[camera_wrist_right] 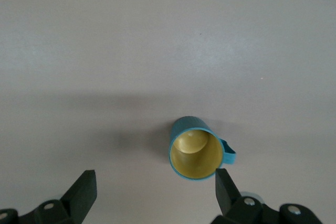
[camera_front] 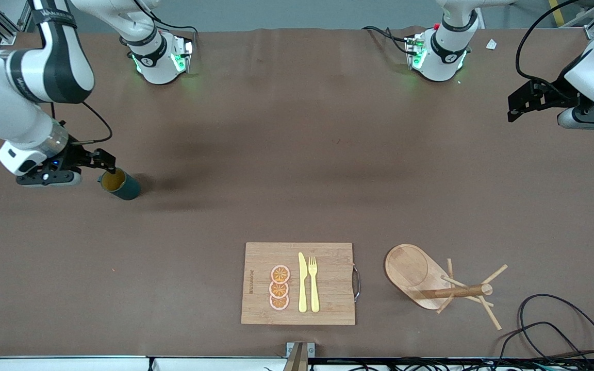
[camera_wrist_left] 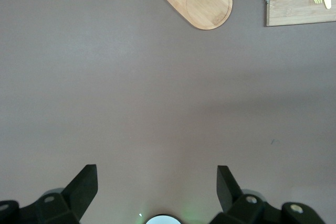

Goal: Pass cup and hang on rack
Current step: 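Reach the right gripper down to the teal mug rim, then close the right gripper on the teal mug's rim wall, then lift the mug and carry it toward the table middle with the right gripper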

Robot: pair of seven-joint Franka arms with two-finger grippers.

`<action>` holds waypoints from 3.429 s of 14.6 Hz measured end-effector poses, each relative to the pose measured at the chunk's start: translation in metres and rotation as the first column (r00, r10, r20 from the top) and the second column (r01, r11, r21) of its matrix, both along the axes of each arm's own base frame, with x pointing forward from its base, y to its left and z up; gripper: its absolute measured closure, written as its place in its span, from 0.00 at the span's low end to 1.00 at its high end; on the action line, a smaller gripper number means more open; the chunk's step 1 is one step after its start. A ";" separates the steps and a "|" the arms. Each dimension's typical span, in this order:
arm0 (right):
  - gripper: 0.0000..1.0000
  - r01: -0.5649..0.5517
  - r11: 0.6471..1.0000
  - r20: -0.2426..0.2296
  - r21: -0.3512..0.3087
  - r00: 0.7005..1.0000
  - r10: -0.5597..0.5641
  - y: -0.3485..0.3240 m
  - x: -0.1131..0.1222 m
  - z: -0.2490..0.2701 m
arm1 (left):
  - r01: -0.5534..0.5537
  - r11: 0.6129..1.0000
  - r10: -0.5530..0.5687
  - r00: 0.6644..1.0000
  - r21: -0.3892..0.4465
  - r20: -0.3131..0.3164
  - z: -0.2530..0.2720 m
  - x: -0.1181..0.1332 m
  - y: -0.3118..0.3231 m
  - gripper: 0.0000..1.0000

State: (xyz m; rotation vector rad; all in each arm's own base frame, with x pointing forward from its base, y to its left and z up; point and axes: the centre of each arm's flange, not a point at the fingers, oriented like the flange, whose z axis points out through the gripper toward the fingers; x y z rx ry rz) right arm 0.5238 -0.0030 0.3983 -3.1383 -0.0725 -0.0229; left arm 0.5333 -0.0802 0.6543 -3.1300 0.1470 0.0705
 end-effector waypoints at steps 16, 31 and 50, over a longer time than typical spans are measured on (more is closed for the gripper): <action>0.00 0.054 0.998 -0.011 -0.014 0.998 -0.054 -0.013 -0.019 -0.129 | 0.000 1.000 0.000 1.000 0.000 0.000 0.000 0.000 -0.001 0.00; 0.48 0.084 0.996 -0.061 -0.018 0.995 -0.085 -0.003 -0.038 -0.159 | 0.001 1.000 -0.001 1.000 0.000 0.000 0.000 0.000 -0.001 0.00; 0.95 0.117 0.993 -0.060 -0.023 0.991 -0.118 0.044 -0.030 -0.148 | 0.000 1.000 0.000 1.000 0.000 0.000 0.000 0.000 0.000 0.00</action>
